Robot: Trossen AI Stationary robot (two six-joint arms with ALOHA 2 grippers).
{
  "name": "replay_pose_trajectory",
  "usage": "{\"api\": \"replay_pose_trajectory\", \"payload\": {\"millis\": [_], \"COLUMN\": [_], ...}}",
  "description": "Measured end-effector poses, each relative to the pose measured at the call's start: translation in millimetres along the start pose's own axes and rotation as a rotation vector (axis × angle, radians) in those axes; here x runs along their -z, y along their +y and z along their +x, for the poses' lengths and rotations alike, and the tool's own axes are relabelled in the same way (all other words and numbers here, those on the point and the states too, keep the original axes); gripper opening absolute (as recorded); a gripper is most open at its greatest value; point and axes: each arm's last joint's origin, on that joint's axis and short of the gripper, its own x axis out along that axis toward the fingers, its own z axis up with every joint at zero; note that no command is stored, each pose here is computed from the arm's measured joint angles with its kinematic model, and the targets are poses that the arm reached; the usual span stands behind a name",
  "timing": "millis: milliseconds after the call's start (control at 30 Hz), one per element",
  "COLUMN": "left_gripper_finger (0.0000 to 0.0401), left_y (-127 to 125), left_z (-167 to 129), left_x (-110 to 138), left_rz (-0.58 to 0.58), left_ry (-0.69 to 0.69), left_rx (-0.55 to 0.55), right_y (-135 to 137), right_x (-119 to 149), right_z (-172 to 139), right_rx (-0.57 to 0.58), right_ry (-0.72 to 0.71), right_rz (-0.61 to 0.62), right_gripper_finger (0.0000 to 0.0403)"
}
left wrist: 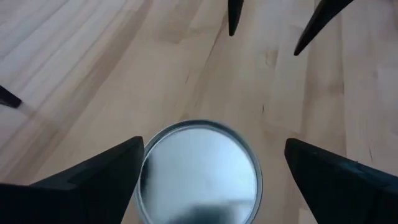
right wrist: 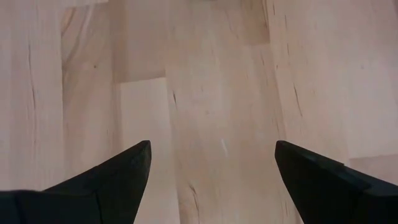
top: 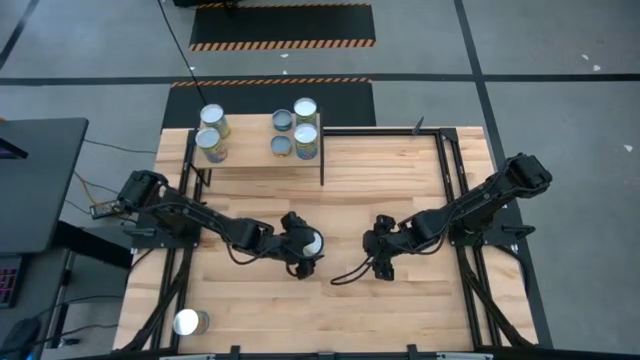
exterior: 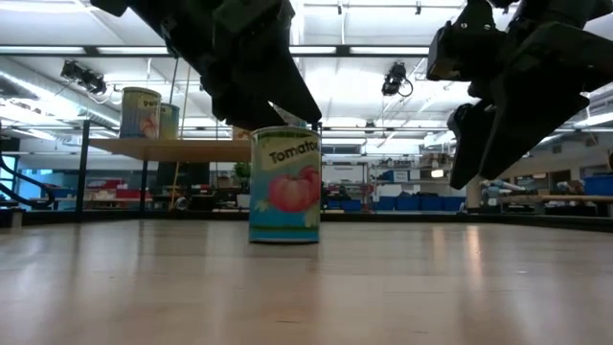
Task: Pick and place cans onto a shelf
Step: Put the right canned tomatoes on the shelf
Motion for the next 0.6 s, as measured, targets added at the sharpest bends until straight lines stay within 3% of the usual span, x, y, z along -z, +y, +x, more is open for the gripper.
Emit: {"api": "replay_pose_trajectory", "payload": {"millis": [233, 333, 467, 600], "left_gripper_finger": [0.0398, 0.0398, 0.0398, 0.0398], "left_y": [-13, -11, -3, -3], "left_z": [-9, -10, -8, -2], "left_x": [-15, -14, -7, -4], "left_rz": [0.032, 0.040, -0.035, -0.083], "left_ry": [-0.044, -0.043, 0.010, 0.015], "left_rx": [0.031, -0.025, -0.120, -0.122], "right_y": [0, 0, 0, 0], "right_x": [0, 0, 0, 0], "right_z": [0, 0, 0, 0], "right_rx": [-0.003, -0.007, -0.009, -0.010], "right_ry": [0.000, 0.003, 0.004, 0.004], "right_rz": [0.000, 0.000, 0.000, 0.000], "right_gripper_finger": [0.0350, 0.0350, 0.0350, 0.0350]}}
